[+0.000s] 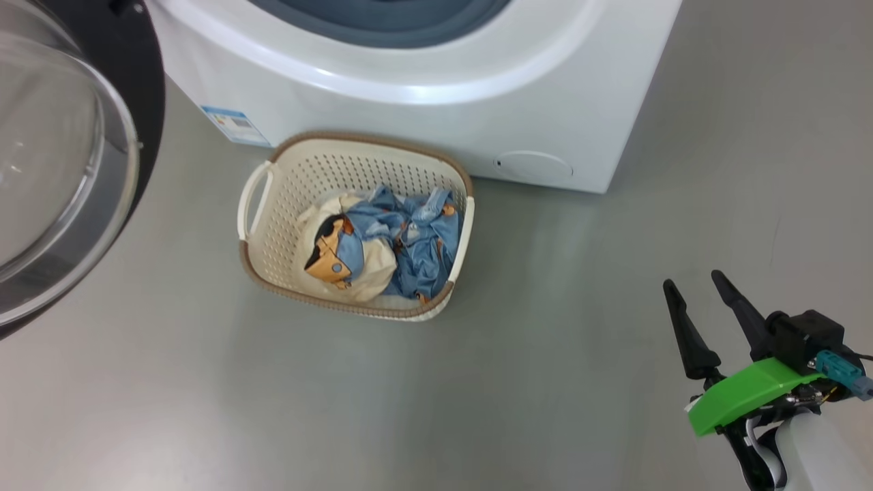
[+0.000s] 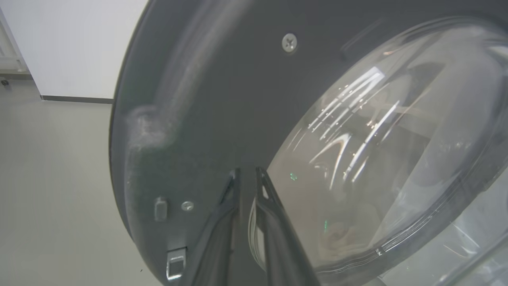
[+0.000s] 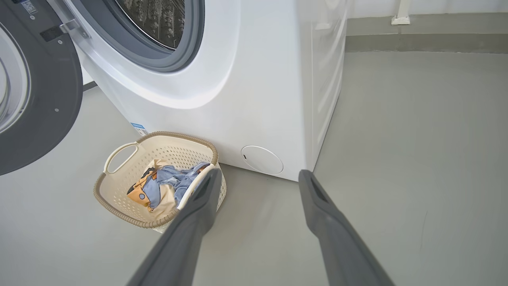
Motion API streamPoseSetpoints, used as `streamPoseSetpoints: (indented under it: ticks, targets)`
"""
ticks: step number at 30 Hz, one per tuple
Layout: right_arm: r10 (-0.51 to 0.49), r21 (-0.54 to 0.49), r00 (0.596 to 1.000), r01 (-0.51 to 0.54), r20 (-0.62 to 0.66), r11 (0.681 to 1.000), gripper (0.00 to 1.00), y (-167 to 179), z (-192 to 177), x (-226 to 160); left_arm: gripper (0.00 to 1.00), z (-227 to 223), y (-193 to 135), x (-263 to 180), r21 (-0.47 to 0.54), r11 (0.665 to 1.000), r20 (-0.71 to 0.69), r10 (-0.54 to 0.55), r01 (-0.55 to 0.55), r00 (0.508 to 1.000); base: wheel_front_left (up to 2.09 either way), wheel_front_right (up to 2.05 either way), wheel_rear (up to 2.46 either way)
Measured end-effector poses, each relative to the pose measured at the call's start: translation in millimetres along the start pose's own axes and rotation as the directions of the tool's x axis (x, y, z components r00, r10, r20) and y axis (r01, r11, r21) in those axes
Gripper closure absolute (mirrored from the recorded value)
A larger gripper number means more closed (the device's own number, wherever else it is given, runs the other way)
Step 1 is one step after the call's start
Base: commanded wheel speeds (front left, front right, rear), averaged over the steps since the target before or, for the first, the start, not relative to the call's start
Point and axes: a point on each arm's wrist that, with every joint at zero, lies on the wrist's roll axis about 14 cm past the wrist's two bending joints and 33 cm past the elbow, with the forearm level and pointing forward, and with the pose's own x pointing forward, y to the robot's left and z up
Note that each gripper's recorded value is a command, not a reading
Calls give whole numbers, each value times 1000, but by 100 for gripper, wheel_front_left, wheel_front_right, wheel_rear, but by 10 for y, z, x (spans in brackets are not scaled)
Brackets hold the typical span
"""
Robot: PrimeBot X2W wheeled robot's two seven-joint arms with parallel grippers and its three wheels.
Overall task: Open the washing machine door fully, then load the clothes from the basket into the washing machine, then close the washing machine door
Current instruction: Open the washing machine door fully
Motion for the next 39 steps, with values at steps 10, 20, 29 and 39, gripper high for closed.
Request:
streamPoseSetpoints:
  ticks: [10, 20, 29, 39]
  targets:
    - [19, -27, 999, -18, 46, 999, 0, 132, 259, -150, 0, -190, 11, -562, -83, 993, -3, -86, 85, 996, 0, 0, 0]
    - [-26, -22, 996, 28, 90, 999, 0, 60, 451, -418, 0, -331, -635, -1195, -103, 923, -11, -374, 371, 928, 0, 0, 0]
    - [-118, -13, 985, 121, 128, 993, 0, -194, 563, -702, 0, -423, -1444, -1511, -123, 795, -26, -601, 594, 799, 0, 0, 0]
    - [-244, -4, 953, 248, 179, 969, 0, -562, 720, -1085, 0, -457, -2171, -1830, -156, 635, -24, -768, 756, 640, 0, 0, 0]
